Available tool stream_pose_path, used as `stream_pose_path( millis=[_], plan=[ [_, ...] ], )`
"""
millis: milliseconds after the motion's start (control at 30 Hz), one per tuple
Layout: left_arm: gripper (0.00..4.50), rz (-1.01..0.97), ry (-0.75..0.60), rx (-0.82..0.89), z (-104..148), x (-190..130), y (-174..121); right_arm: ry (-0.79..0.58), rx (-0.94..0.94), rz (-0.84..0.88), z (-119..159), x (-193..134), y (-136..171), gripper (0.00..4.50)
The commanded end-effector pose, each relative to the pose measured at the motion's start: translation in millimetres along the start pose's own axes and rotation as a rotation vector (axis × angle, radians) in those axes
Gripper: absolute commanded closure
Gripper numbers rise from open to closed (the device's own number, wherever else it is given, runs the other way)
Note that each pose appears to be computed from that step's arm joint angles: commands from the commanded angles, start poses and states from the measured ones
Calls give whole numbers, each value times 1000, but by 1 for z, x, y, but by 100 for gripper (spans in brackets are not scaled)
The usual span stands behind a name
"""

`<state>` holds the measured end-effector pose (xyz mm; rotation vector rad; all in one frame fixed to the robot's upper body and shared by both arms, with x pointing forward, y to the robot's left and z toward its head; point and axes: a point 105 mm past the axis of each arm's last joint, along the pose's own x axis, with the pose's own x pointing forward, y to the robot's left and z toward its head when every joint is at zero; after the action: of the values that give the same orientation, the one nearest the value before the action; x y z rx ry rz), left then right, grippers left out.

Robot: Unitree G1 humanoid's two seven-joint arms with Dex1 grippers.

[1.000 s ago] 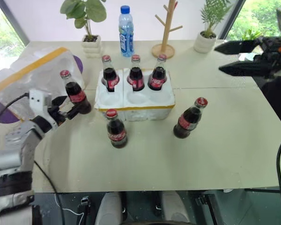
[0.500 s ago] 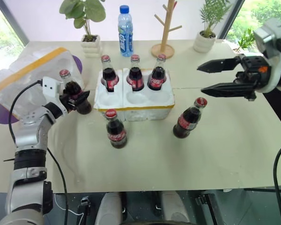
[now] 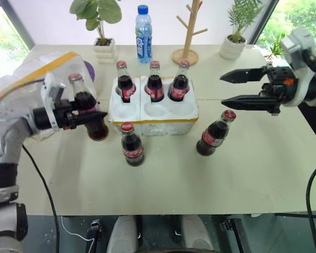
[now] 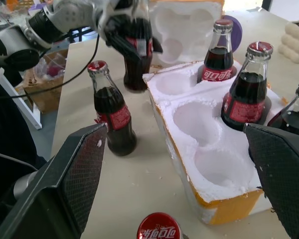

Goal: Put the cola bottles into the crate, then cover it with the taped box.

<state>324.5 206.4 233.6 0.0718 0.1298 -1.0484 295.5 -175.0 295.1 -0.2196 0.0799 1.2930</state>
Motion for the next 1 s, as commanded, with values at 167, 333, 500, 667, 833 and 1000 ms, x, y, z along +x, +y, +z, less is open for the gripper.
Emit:
stream_pose_path(
  millis=[167,333,500,667,833,1000],
  plan=[
    [179,-84,-144,96,56,33,8,-34,-53,-52,11,-6,-2,0],
    [179,-112,-153,106,61,51,14,-38,-48,-76,8,-6,-3,0],
    [179,-123,-158,110,61,49,14,-47,-50,-106,8,-8,-6,0],
    [179,-111,-253,65,74,43,14,-50,-43,-129,5,-11,-10,0],
    [179,-119,-335,35,81,49,8,-52,-39,-133,3,-8,-13,0],
    [179,-90,-388,25,80,56,6,-51,-31,-137,0,-7,-14,0]
  ],
)
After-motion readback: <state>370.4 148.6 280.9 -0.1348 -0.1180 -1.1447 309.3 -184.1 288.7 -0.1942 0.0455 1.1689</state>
